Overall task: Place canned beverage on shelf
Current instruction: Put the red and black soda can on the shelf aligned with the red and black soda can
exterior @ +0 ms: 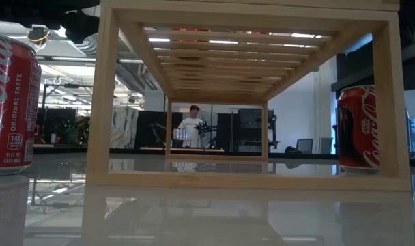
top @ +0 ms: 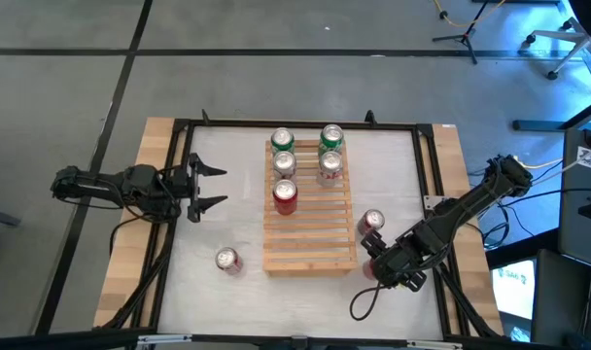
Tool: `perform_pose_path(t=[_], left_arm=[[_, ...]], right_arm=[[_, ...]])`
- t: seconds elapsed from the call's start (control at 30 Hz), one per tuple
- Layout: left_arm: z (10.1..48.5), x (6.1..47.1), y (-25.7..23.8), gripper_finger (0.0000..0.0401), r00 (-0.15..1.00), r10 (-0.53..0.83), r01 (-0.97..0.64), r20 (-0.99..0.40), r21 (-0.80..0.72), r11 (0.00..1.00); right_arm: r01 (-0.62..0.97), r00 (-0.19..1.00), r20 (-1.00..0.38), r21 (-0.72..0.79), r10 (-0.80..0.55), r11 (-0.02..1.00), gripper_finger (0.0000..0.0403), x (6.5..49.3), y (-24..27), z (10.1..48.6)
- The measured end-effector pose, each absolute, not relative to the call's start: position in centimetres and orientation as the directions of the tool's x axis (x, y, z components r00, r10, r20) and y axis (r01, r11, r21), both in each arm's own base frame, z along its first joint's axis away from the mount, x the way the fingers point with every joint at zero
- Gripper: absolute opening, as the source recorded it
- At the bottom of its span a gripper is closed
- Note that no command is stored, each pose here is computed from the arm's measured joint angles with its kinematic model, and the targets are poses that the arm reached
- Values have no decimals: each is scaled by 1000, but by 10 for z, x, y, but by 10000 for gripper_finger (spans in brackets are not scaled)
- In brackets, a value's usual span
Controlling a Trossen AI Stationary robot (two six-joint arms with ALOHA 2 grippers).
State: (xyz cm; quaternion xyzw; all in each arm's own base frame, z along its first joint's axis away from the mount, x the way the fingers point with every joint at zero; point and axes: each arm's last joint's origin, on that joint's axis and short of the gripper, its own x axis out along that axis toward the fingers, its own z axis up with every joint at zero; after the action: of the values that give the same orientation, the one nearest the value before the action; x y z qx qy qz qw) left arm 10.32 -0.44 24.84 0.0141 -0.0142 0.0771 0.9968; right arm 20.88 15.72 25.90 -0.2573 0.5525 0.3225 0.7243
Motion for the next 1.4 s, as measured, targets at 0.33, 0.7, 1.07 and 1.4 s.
perform_pose_path(t=[0.33,0.7,1.07,1.4], left_arm=[[248,103,-4,330,988,153,-154,30,26,988],[248,103,-4,330,988,153,-154,30,26,988],[248,103,-4,330,988,153,-154,30,26,988],[248,103,-4,330,988,153,-154,30,26,988]], right_arm=[[-707,183,-966,1,184,707,267,209,157,259],[-705,184,-966,1,184,709,266,209,157,259],[-699,218,-960,-29,174,715,266,211,158,259],[-692,222,-960,-32,170,721,270,211,158,259]])
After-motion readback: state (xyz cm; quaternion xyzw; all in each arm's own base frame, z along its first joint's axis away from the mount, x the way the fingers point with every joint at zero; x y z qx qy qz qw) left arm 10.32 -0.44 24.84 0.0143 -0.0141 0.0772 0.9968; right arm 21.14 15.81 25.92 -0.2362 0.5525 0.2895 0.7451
